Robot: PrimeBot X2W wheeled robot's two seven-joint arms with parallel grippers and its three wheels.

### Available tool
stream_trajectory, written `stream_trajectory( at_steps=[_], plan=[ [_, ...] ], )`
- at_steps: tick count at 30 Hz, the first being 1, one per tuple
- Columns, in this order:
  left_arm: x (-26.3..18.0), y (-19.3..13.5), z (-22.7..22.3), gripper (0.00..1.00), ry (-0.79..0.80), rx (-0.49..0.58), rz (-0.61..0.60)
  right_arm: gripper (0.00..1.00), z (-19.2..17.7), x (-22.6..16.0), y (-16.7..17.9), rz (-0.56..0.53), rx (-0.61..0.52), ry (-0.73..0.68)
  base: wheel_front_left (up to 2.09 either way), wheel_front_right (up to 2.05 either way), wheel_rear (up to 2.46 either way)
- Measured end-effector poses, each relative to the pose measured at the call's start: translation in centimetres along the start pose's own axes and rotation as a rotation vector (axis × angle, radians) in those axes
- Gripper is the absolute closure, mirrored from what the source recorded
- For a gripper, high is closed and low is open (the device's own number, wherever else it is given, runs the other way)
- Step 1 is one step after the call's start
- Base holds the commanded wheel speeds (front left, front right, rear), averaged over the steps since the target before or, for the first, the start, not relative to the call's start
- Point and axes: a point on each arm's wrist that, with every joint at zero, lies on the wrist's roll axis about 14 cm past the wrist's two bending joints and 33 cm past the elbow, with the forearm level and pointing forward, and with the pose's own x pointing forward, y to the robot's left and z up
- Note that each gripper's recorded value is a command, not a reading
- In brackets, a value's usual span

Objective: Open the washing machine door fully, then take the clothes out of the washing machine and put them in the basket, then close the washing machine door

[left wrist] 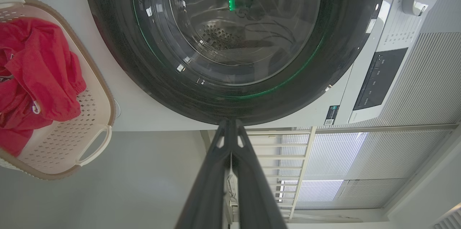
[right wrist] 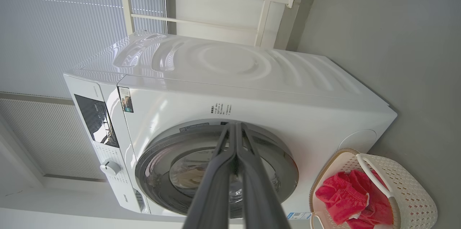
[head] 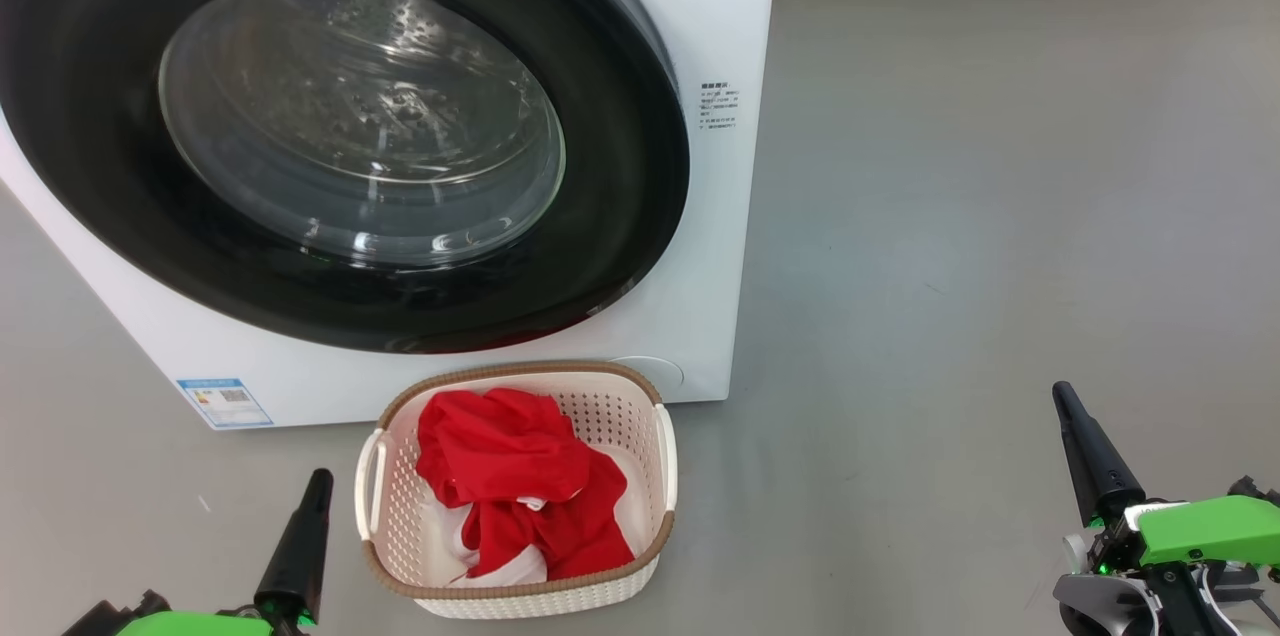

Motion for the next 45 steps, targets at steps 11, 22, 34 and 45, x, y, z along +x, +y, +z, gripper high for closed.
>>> stream_trajectory(
  at_steps=[11, 22, 34, 45],
  plan=[
    [0.0, -0.01, 0.01, 1.0, 0.0, 0.0, 0.0, 1.0, 0.01, 0.0, 0.0, 0.0, 0.0, 0.0, 0.0, 0.0, 0.0],
    [0.0, -0.01, 0.01, 1.0, 0.0, 0.0, 0.0, 1.0, 0.01, 0.0, 0.0, 0.0, 0.0, 0.0, 0.0, 0.0, 0.0],
    [0.0, -0.01, 0.01, 1.0, 0.0, 0.0, 0.0, 1.0, 0.01, 0.0, 0.0, 0.0, 0.0, 0.0, 0.0, 0.0, 0.0],
    [0.0, -0.01, 0.01, 1.0, 0.0, 0.0, 0.0, 1.0, 0.01, 0.0, 0.0, 0.0, 0.0, -0.001, 0.0, 0.0, 0.0]
  ],
)
